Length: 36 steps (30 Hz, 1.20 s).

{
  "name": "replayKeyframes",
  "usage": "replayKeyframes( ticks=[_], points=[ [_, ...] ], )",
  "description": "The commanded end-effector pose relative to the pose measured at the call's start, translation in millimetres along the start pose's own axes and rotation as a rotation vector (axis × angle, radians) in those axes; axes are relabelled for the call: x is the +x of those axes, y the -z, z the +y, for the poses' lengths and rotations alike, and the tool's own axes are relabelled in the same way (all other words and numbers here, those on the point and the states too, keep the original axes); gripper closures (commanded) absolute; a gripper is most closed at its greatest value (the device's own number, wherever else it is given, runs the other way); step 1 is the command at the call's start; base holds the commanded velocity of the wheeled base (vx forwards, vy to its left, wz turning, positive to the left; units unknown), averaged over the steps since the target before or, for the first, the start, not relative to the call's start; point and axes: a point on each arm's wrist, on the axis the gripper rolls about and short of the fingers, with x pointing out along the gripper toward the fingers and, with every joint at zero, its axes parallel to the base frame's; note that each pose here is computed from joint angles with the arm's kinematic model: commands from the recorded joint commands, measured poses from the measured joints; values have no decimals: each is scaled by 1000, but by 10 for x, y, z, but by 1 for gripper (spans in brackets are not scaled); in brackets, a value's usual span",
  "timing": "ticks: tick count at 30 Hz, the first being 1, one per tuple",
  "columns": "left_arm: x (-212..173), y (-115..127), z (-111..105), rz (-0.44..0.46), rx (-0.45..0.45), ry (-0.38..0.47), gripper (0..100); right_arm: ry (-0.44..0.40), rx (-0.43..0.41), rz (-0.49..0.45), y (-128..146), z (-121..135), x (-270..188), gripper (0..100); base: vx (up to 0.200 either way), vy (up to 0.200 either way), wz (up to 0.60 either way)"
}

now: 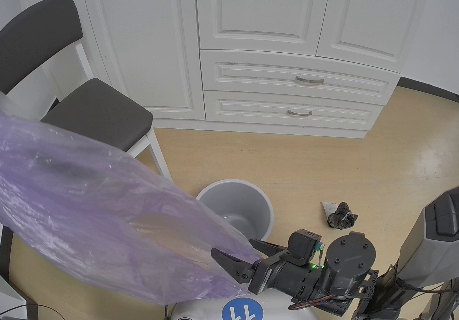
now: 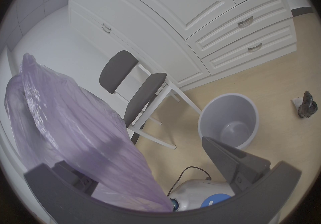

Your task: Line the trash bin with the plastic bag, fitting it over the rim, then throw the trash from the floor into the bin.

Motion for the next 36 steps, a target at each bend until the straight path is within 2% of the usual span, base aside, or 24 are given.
replayKeyframes(
  ticks=[1,22,36],
  points=[
    [3,-18,2,-7,3,-1,100,-20,5,-26,-54,36,-23,0,0,0,0],
    [6,-83,9,-35,10,-3,100,6,10,16,82,-46,70,0,0,0,0],
    [4,-60,6,-25,7,-1,100,-10,11,7,74,-3,91,0,0,0,0]
  ],
)
